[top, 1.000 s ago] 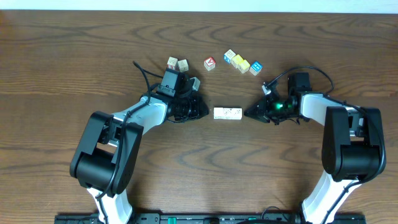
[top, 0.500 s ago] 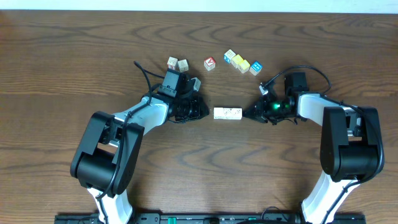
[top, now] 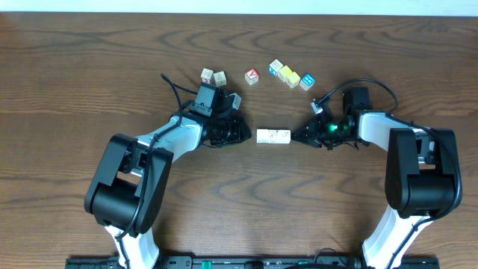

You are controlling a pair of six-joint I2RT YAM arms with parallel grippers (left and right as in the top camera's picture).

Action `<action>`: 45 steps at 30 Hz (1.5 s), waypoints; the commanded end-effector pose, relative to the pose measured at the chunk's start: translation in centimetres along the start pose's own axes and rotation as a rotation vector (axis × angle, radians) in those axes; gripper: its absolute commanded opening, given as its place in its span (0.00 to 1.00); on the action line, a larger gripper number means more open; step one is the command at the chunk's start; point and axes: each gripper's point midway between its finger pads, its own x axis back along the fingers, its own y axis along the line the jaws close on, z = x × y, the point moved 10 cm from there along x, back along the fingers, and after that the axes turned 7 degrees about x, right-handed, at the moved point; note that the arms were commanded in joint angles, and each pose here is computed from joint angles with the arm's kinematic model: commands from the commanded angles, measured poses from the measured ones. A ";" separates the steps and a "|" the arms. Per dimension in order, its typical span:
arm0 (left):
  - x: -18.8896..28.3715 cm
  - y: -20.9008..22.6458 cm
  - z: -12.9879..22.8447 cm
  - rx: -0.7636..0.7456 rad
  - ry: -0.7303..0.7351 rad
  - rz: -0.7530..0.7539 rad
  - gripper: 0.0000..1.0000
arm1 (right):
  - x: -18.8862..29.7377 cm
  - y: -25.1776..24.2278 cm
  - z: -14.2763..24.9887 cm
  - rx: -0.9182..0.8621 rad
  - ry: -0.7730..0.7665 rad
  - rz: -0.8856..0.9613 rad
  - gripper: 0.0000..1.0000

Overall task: Lift 3 blocks
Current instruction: 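Lower both grippers to the row ends, fingers facing the blocks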

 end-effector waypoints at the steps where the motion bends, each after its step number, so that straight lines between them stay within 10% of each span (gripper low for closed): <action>1: -0.5 0.7 0.3 0.018 0.005 -0.033 0.07 | 0.2 -0.1 0.1 0.012 -0.001 -0.037 0.01; 45: -1.6 -0.5 0.9 0.000 -0.023 -0.061 0.07 | -0.1 0.1 0.0 0.026 -0.001 -0.035 0.01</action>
